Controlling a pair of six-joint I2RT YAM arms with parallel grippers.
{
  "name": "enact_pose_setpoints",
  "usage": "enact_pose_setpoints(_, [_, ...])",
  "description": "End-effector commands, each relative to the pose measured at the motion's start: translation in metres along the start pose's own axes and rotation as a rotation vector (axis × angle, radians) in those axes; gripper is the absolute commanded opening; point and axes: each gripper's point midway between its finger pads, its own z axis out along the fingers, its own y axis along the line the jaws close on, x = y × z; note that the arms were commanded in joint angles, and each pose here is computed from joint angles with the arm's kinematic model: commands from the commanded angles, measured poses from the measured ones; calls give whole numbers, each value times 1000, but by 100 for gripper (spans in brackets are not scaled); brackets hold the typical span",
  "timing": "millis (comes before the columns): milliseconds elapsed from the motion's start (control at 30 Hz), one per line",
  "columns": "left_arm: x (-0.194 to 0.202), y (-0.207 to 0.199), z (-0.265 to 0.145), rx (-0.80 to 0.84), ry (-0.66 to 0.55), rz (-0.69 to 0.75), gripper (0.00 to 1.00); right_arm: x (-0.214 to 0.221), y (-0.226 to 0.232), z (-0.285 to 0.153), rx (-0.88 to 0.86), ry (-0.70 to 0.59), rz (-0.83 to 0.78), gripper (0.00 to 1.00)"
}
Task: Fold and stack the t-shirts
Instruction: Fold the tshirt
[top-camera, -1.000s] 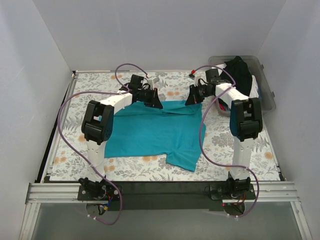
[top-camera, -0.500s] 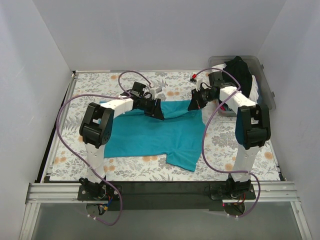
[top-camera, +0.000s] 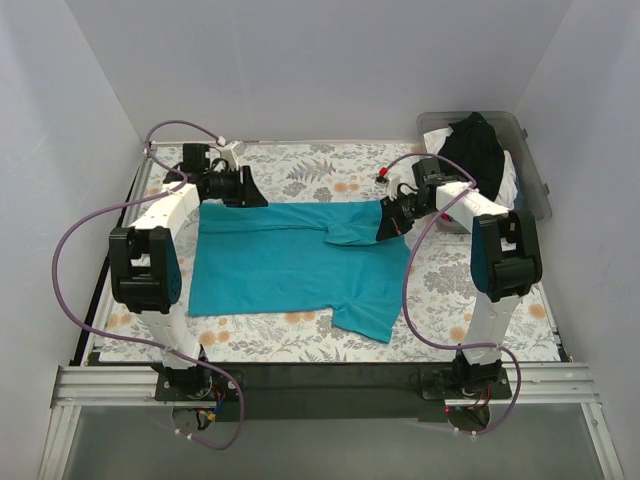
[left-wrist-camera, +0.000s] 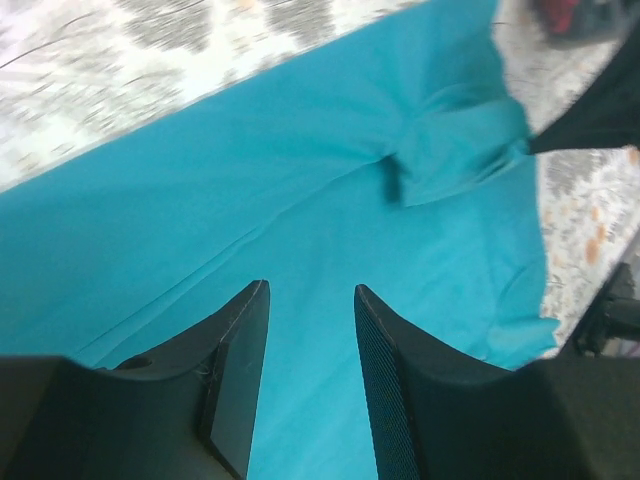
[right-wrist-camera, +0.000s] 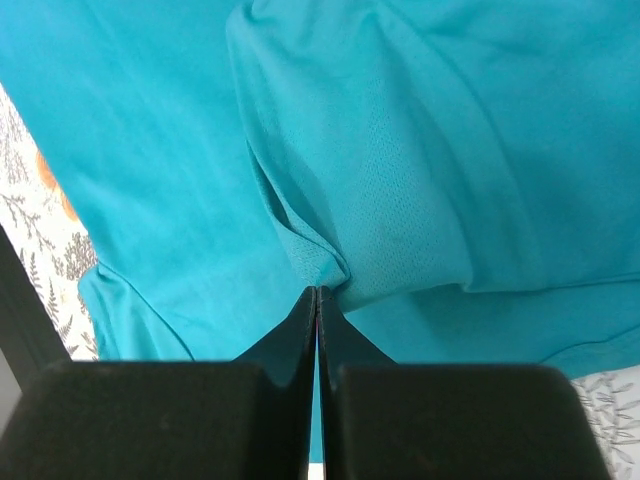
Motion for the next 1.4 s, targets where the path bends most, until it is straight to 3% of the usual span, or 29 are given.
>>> enact_pose_setpoints(0, [15,31,-20,-126,46,-8,39,7,15,-6,-9,17,-43,1])
enact_pose_setpoints(367, [51,116,-39,-355,137,-123,38,26,1,1,40,91,-31,1])
enact_pose_setpoints(533, [74,127,-45,-388,173,-158,37,29,-6,4,56,110,-19,1])
enact_pose_setpoints(667, [84,114,-49,-336,194,-143,36,28,-7,4,58,118,-9,13])
enact_pose_setpoints(767, [71,95,-59,-290,150,-91,36,20,-6,0,64,107,-18,34])
enact_pose_setpoints(833, [56,84,-68,-268,121,-55,36,12,-2,-6,69,90,-30,40])
enact_pose_setpoints(933, [36,82,-76,-273,95,-27,35,-9,6,-16,72,41,-48,41])
enact_pose_setpoints(1167, [9,132,-90,-419,54,-42,30,-40,-11,-14,120,7,-13,38])
enact_pose_setpoints(1367, [10,165,-87,-466,87,-58,30,-50,-36,0,169,22,19,38])
